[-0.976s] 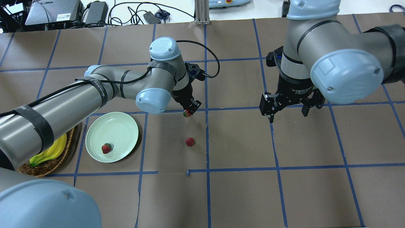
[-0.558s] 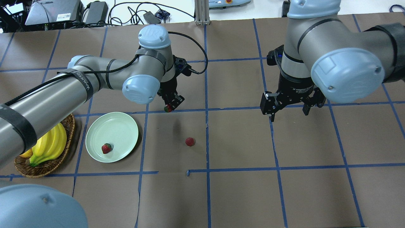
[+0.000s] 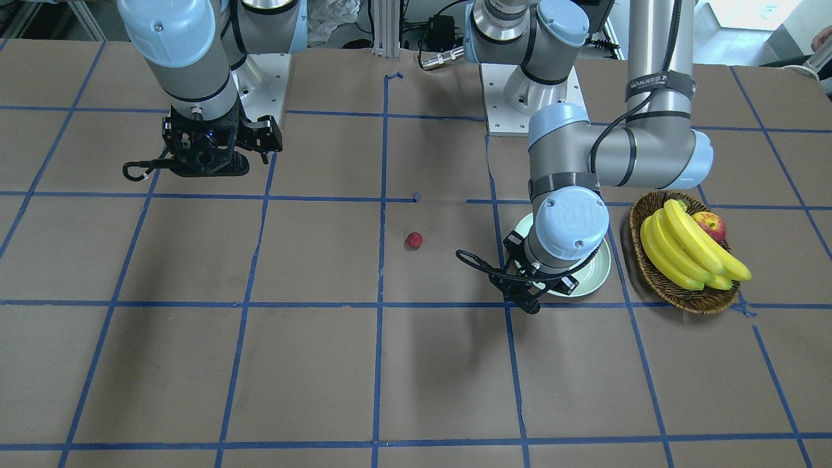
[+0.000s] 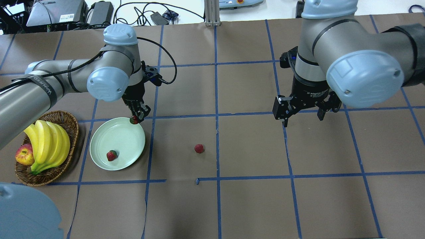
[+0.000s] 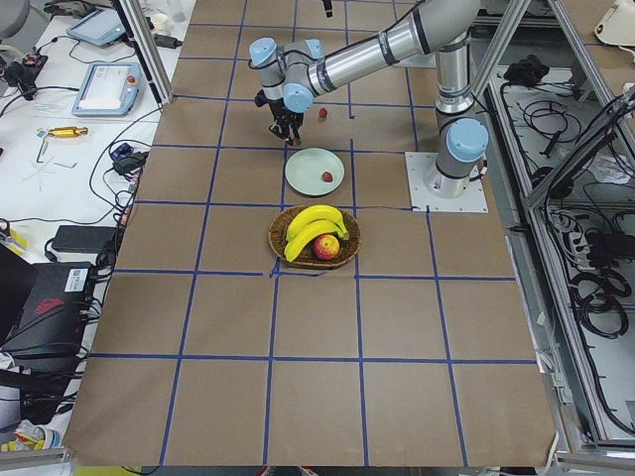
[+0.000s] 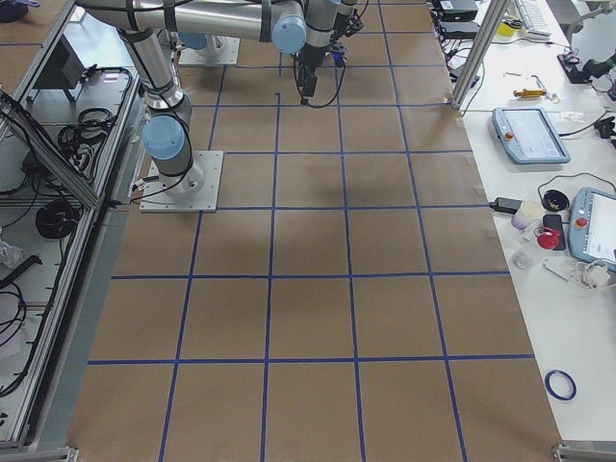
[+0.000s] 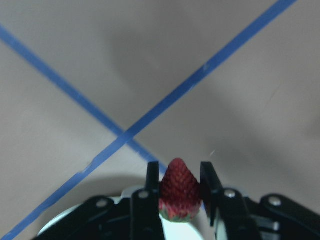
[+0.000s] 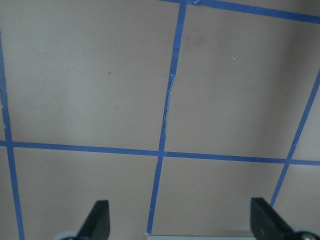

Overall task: Collect all strawberries into plate
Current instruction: 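Carry the strawberry with the left gripper over the plate, then lower and open the left gripper to release the strawberry on the plate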

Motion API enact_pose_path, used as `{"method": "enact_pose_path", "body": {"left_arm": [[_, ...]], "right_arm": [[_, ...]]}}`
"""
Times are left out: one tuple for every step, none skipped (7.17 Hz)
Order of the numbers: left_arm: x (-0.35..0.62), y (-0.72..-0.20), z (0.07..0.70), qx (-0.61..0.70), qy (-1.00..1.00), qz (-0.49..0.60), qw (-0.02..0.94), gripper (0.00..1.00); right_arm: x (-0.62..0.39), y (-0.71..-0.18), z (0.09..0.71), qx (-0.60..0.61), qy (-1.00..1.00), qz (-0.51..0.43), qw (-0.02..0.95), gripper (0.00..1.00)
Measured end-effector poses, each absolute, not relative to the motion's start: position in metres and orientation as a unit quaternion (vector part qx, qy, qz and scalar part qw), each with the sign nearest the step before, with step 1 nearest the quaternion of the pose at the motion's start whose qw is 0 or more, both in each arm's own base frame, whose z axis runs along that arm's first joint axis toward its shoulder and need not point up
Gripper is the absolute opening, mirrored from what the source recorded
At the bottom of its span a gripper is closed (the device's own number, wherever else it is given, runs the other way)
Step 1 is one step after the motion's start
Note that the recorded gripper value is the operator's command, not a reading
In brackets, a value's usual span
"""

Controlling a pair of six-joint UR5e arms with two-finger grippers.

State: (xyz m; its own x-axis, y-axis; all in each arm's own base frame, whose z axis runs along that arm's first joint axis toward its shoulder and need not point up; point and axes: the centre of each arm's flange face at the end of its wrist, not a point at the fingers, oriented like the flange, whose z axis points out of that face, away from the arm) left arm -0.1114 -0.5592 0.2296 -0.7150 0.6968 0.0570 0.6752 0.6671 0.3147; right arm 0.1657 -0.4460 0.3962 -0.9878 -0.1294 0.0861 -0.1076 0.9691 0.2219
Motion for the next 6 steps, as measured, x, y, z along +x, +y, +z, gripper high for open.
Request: {"method": "enact_pose_path", "body": {"left_arm": [[-0.082, -0.553, 0.219, 0.39, 0.902, 0.183, 0.039, 0.47], [-0.061, -0.547, 0.212, 0.393, 0.897, 0.199, 0.037, 0.99], [-0.052, -0.544, 0.207, 0.381, 0.901, 0.205, 0.036, 1.0], [-0.049, -0.543, 0.206, 0.366, 0.907, 0.205, 0.038, 1.0], [-0.049, -0.544, 0.208, 0.358, 0.911, 0.201, 0.041, 1.0], [-0.05, -0.546, 0.213, 0.355, 0.914, 0.193, 0.042, 1.0]], "right_arm": [[0.166, -0.447, 0.395, 0.06, -0.991, -0.109, 0.05, 1.0], [0.166, -0.448, 0.393, 0.06, -0.991, -0.11, 0.05, 1.0], [0.166, -0.45, 0.392, 0.06, -0.991, -0.11, 0.05, 1.0], [0.166, -0.451, 0.391, 0.06, -0.991, -0.109, 0.05, 1.0], [0.166, -0.452, 0.39, 0.06, -0.991, -0.11, 0.05, 1.0], [0.166, -0.452, 0.389, 0.06, -0.991, -0.11, 0.05, 1.0]]}}
